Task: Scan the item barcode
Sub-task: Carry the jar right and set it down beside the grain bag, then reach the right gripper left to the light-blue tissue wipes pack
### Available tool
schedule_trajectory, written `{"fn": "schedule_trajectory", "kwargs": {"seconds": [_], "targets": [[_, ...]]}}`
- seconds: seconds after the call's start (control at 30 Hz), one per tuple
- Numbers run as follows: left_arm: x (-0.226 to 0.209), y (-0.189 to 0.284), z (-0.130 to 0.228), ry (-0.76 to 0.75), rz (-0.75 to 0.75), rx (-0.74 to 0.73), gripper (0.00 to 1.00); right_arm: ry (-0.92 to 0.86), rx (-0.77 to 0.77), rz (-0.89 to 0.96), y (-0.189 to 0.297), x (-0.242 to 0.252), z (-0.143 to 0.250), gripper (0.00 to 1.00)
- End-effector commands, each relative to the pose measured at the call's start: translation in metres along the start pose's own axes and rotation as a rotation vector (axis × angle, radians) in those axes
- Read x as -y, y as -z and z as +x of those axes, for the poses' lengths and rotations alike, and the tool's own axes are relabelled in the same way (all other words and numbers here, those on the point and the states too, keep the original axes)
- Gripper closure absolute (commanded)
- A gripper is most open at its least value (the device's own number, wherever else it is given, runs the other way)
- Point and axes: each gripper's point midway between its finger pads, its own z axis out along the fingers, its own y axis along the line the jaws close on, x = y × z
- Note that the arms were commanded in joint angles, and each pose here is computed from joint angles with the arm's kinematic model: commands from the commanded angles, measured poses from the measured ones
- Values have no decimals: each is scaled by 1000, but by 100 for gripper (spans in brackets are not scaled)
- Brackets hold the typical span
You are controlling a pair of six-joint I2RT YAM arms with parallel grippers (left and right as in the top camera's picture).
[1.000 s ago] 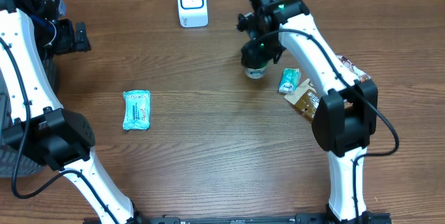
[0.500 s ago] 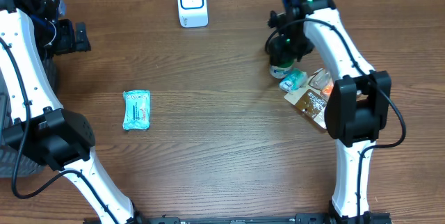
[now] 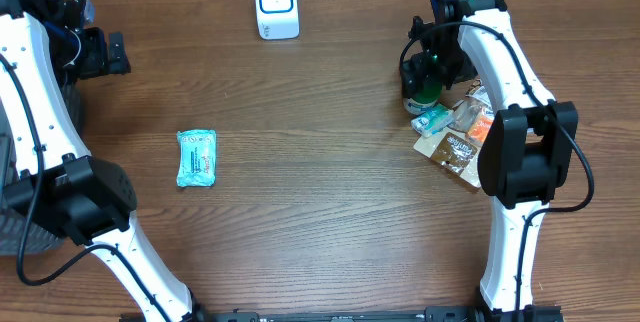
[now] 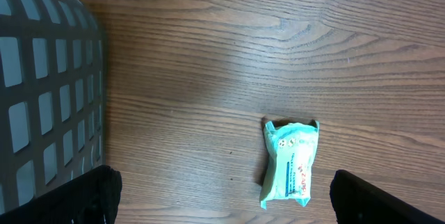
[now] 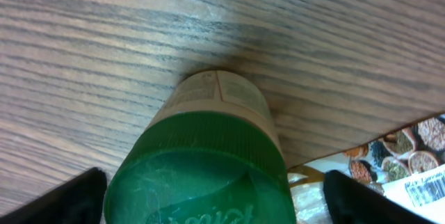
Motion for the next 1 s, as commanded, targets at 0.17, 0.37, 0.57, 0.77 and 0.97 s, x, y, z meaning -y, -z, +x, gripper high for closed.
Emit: {"fn": "schedule_trajectory", "kwargs": {"seconds": [0.17, 0.37, 0.57, 0.77, 0.97], "targets": [[4, 11, -4, -19, -1, 37, 0, 13, 144, 3, 70, -7, -19, 0], [5, 11, -4, -19, 0, 37, 1, -85, 371, -295, 169, -79, -41, 0], [5, 11, -4, -19, 0, 37, 1, 31, 391, -669, 196, -152, -43, 0], [5, 11, -4, -19, 0, 37, 0, -28, 304, -581, 149, -210, -56, 19], [4, 11, -4, -19, 0, 36, 0, -114, 233, -452, 97, -278, -54, 24]]}}
